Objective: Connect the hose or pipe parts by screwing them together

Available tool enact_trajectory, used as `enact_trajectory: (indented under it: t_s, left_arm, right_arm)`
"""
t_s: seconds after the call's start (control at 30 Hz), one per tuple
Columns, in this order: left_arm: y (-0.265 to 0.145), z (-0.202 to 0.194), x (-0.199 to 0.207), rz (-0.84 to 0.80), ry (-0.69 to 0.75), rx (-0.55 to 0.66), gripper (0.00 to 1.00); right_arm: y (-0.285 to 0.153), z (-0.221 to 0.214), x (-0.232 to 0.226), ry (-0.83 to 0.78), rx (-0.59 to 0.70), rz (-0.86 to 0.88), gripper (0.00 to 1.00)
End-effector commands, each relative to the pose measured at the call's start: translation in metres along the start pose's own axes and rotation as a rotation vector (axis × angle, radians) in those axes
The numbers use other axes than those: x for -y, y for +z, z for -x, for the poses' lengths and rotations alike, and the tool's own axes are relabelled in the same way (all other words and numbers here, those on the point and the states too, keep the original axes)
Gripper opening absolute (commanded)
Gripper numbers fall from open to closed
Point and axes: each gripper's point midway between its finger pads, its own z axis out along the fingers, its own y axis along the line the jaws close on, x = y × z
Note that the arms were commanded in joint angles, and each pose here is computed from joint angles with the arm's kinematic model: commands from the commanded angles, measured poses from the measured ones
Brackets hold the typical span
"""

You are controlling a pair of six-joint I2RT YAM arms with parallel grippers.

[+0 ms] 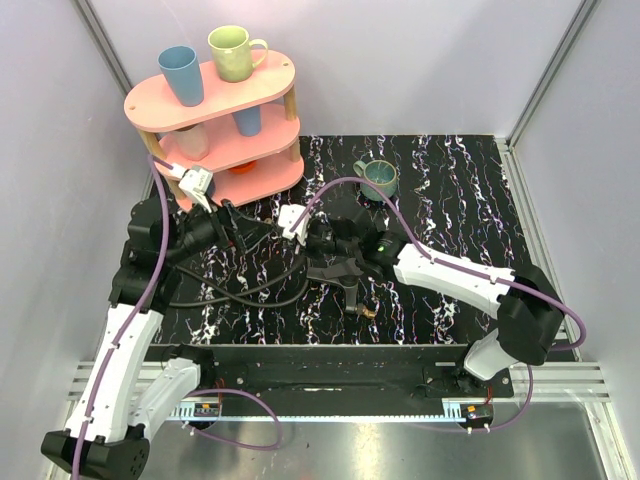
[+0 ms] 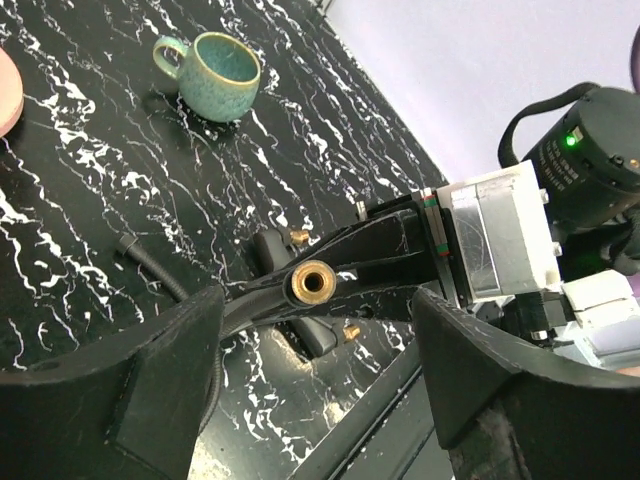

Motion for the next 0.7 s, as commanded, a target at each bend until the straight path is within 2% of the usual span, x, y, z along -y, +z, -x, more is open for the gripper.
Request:
enact_trajectory:
  t_s: [0.0, 0.53, 0.67]
  left_arm:
    - [-0.006, -0.010, -0.001, 0.002, 0.042, -0.024, 0.80]
    - [0.019, -0.038, -0.007, -0.080, -0.171, -0.158, 0.75]
    - [0.028, -0.057, -0.017, -0.066, -0.251, -0.218, 0.72]
  right_arm:
    - [-0.014, 0.022, 0.003, -0.084, 0.018, 0.031, 0.00]
    - [-0.019, 0.021, -0.006, -0.093, 0.014, 0.072, 0.00]
    - [-0.019, 0.020, -0.004, -0.091, 0.006, 0.062, 0.00]
